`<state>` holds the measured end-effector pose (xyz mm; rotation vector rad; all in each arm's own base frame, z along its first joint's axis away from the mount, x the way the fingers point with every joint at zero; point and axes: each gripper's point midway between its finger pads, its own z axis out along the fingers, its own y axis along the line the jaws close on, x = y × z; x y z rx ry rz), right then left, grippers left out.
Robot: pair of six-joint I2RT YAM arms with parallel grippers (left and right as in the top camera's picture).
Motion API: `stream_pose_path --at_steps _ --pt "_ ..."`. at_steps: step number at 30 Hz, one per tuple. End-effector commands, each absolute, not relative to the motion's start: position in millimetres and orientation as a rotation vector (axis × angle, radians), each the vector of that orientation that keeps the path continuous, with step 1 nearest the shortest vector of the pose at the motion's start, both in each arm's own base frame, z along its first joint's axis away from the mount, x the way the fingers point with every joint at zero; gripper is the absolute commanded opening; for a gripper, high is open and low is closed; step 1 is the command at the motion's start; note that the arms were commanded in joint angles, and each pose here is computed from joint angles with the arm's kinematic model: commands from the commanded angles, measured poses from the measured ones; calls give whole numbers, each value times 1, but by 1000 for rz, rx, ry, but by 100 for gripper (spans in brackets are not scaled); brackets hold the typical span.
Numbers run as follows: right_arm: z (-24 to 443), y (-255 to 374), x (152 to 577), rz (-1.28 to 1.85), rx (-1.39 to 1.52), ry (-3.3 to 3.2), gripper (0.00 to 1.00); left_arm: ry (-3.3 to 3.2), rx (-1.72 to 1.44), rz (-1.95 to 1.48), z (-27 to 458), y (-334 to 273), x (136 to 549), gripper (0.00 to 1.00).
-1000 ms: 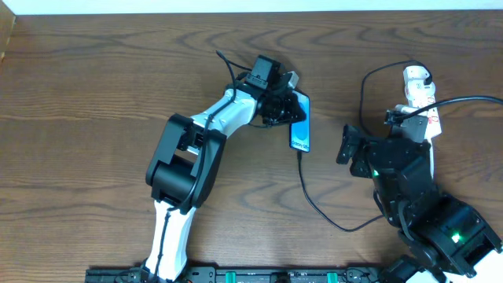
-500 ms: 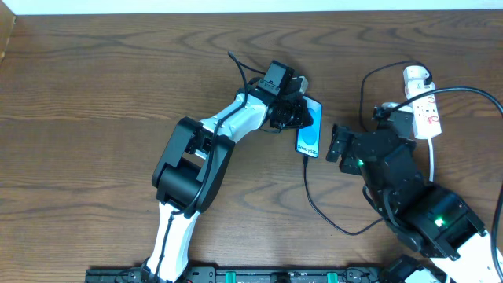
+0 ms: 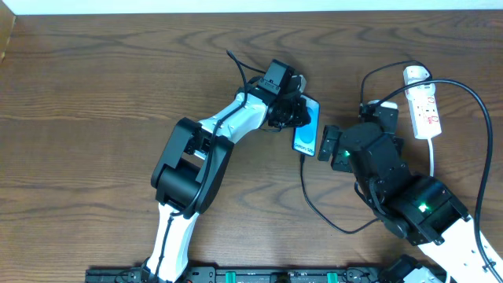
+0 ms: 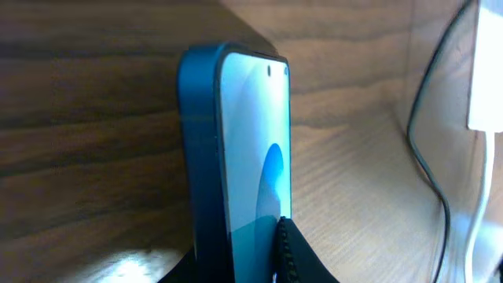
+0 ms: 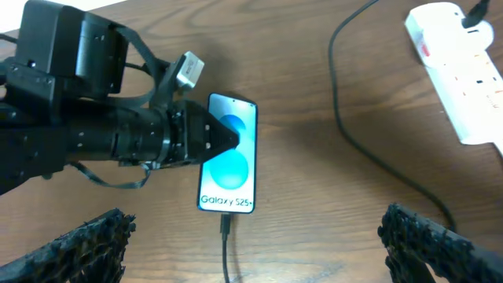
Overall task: Plug charger to phone and switch on socket
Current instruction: 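Lower the phone flat onto the table with the left gripper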
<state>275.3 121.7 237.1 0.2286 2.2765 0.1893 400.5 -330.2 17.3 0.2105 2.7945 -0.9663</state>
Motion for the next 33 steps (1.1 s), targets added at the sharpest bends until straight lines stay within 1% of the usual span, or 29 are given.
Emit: stream_pose_path --at_steps 1,7,8,11,14,17,23,27,30,33 --pt "235 124 276 213 248 2279 99 2831 7 -697 -8 -297 418 17" --pt "236 124 277 215 248 2277 99 2841 -109 -693 -9 -295 419 17" --pt "236 124 277 215 248 2277 99 2841 -114 -695 -9 -295 419 21" --pt "236 124 276 215 248 2277 99 2841 -113 -694 -9 -295 419 22" --pt "235 124 276 217 246 2281 99 2848 -115 -689 -10 -294 418 29" --pt "234 127 275 236 237 2291 99 2862 -120 -671 -11 -291 415 32" --pt "234 127 275 237 236 2293 99 2873 -123 -663 -13 -290 413 33" --pt "234 127 274 236 236 2294 99 2879 -125 -659 -13 -289 412 41" --pt "233 127 274 232 235 2299 99 2880 -125 -659 -13 -289 412 49" --pt "233 127 273 231 234 2300 99 2880 -125 -659 -13 -289 412 52"
